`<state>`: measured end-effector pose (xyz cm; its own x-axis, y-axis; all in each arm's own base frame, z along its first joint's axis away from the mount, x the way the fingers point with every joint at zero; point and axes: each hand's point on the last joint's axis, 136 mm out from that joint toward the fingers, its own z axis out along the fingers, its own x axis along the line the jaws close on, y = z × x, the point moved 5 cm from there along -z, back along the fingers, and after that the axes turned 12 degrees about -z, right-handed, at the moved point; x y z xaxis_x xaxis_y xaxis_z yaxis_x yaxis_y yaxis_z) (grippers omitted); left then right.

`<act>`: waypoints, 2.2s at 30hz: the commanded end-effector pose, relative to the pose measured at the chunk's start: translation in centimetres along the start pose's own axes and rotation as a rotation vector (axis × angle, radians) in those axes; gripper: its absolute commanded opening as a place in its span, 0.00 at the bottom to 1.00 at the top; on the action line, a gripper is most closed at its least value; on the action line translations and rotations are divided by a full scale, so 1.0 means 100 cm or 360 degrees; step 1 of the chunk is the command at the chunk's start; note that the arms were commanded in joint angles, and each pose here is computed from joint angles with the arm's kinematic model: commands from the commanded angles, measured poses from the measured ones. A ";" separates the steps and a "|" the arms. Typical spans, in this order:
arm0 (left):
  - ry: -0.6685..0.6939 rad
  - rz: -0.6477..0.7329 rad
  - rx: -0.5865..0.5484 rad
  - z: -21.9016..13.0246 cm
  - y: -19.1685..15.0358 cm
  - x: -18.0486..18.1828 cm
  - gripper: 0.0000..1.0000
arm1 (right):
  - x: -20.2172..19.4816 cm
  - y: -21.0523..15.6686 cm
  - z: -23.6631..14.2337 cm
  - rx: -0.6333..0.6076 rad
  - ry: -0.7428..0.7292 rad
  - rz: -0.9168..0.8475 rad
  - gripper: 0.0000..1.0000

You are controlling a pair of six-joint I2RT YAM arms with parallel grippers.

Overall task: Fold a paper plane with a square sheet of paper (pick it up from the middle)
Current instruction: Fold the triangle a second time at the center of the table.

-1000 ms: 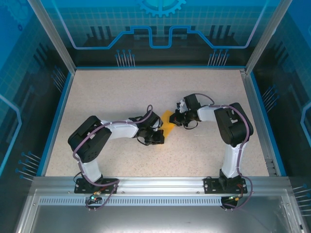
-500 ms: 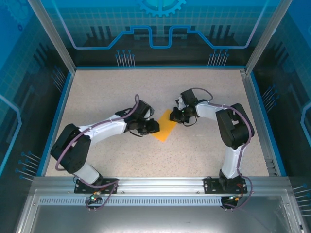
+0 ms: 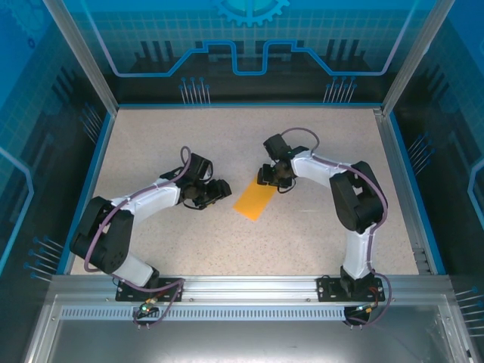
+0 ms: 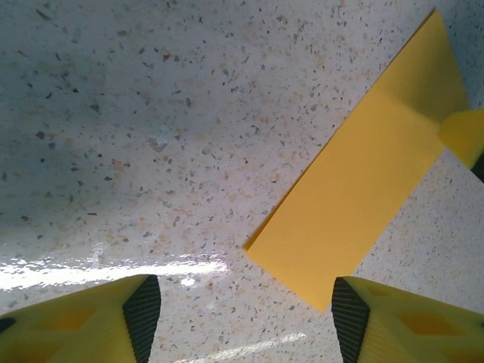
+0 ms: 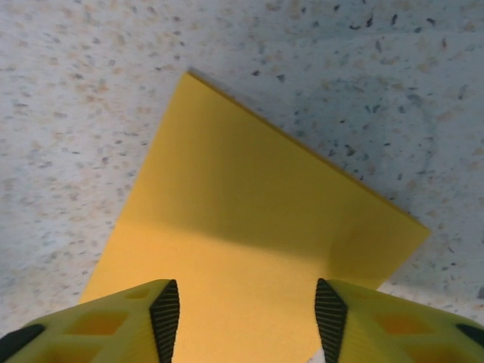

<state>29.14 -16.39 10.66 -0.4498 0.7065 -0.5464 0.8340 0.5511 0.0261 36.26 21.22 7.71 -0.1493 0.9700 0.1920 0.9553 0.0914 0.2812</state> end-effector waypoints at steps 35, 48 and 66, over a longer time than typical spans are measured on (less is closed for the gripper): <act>0.0000 -0.0023 0.0498 0.023 -0.057 0.015 0.75 | 0.035 -0.024 0.038 0.0199 0.0345 -0.0311 0.53; -0.0120 0.0032 0.0584 0.022 -0.061 0.000 0.74 | 0.032 -0.025 0.042 0.0213 0.0340 -0.0286 0.52; -0.0391 0.0120 0.0561 0.016 -0.052 -0.039 0.65 | 0.026 -0.029 0.047 0.0240 0.0348 -0.0245 0.51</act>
<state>25.96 -21.46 9.78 -0.3825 0.6231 -0.6822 0.9199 0.3256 -0.2184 35.59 26.53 6.29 -0.3963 0.8290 0.3945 0.9086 0.2924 0.2983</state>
